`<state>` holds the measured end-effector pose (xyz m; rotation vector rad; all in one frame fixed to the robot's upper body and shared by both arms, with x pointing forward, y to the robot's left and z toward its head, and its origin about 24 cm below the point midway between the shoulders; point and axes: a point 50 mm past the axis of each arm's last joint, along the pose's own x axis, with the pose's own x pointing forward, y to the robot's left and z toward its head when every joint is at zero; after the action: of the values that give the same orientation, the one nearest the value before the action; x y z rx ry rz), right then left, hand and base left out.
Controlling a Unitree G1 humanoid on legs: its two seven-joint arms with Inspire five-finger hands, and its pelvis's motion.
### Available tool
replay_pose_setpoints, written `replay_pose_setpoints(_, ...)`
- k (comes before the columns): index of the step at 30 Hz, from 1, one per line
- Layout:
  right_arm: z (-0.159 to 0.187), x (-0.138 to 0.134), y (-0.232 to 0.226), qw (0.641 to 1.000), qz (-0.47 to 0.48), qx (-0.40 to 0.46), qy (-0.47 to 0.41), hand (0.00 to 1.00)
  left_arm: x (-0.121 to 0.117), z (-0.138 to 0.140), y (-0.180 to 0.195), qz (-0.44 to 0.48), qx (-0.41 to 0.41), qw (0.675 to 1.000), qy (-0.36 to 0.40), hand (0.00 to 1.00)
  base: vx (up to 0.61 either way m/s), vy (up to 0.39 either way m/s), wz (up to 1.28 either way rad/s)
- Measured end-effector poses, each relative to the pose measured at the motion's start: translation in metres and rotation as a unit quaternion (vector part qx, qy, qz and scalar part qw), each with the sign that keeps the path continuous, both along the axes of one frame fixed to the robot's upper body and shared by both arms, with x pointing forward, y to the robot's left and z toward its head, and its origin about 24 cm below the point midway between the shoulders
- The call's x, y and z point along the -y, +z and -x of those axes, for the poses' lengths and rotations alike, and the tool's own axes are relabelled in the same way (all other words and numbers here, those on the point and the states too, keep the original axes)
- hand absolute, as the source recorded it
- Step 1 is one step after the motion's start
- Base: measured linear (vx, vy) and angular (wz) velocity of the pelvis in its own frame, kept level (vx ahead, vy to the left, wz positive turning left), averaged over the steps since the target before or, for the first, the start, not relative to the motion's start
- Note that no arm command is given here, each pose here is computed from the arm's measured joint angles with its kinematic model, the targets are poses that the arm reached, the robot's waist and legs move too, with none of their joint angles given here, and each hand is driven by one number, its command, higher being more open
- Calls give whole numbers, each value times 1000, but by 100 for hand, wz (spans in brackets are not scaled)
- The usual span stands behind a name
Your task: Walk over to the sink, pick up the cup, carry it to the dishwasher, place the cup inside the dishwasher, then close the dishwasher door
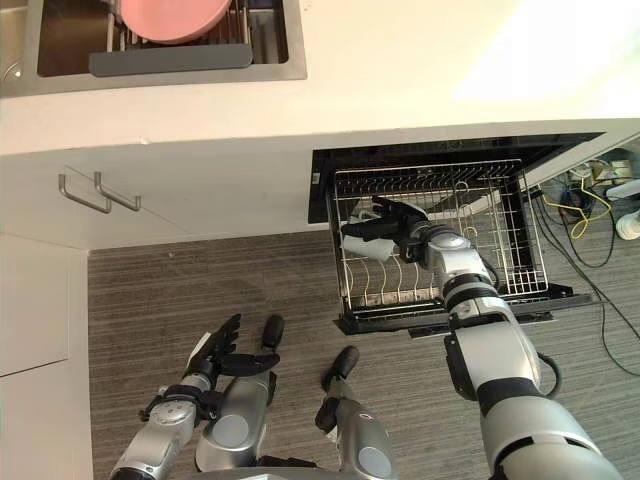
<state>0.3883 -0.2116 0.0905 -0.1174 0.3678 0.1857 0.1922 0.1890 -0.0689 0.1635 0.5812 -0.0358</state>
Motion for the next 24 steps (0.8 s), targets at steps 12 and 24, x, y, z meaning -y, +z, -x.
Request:
replay_pose_setpoints(12,74,4,-11,973,-186,133,-16,100,-21,38,-39,-52,-82,992,76,100,40,29,-26)
replay_pose_setpoints(24,186,-15,-50,906,-380,174,-62,100,-30,104,-79,-41,-187,948,253,100,7,14,-23)
